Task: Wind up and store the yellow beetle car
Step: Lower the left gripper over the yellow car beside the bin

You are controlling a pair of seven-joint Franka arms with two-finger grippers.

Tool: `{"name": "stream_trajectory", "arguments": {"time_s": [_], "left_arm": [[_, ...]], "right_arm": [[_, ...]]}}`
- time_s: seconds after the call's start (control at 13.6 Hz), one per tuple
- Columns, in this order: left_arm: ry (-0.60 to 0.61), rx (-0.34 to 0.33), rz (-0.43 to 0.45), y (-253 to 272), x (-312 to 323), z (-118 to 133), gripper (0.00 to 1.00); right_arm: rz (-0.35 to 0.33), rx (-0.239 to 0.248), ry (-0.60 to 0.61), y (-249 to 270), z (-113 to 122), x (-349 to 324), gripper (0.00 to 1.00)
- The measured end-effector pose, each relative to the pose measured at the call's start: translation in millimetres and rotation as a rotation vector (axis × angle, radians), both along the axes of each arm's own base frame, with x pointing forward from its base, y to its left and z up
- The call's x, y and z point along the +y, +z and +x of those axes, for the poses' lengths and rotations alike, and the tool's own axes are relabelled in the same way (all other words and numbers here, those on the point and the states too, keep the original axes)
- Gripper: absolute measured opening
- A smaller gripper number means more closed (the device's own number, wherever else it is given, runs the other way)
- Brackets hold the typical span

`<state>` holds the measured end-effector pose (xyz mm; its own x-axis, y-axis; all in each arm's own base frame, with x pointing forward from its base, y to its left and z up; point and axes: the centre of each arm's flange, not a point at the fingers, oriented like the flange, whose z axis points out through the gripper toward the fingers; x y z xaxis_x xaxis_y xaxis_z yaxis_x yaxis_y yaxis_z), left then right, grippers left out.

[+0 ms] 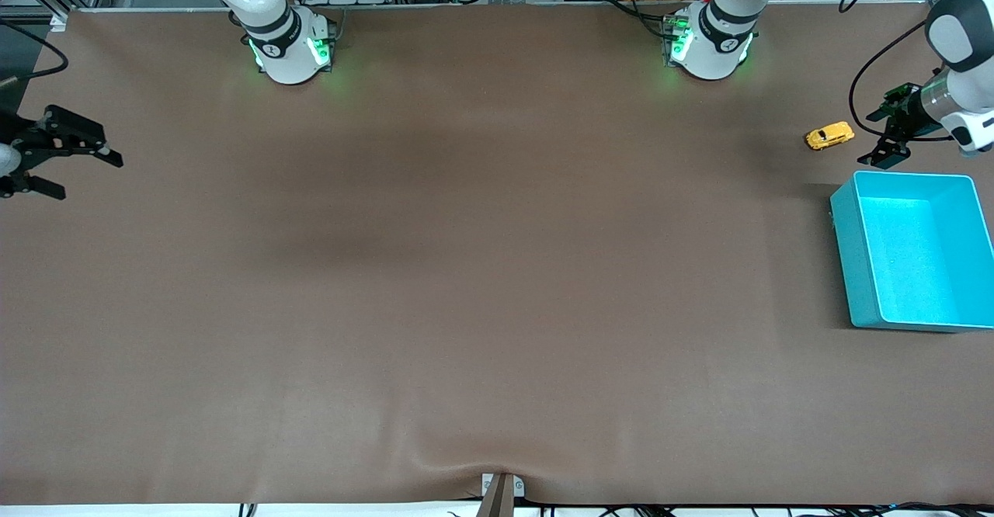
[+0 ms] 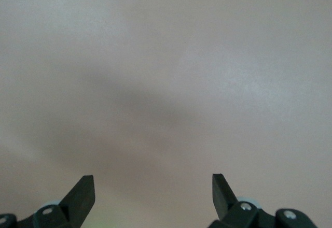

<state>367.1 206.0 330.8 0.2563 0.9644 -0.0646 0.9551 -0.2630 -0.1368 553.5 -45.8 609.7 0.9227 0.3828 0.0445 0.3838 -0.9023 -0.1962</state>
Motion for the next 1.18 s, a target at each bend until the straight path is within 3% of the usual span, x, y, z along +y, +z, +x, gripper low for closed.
{"name": "stream_trajectory", "arguments": {"time_s": [0.66, 1.18], "left_arm": [[0.148, -0.043, 0.019, -46, 33, -61, 1.00], [0.187, -0.091, 0.036, -92, 47, -83, 1.00]], "right_arm": [[-0.081, 0.039, -0.160, 11, -15, 17, 1.00], [-0.092, 0.074, -0.234, 12, -20, 31, 1.00]]}}
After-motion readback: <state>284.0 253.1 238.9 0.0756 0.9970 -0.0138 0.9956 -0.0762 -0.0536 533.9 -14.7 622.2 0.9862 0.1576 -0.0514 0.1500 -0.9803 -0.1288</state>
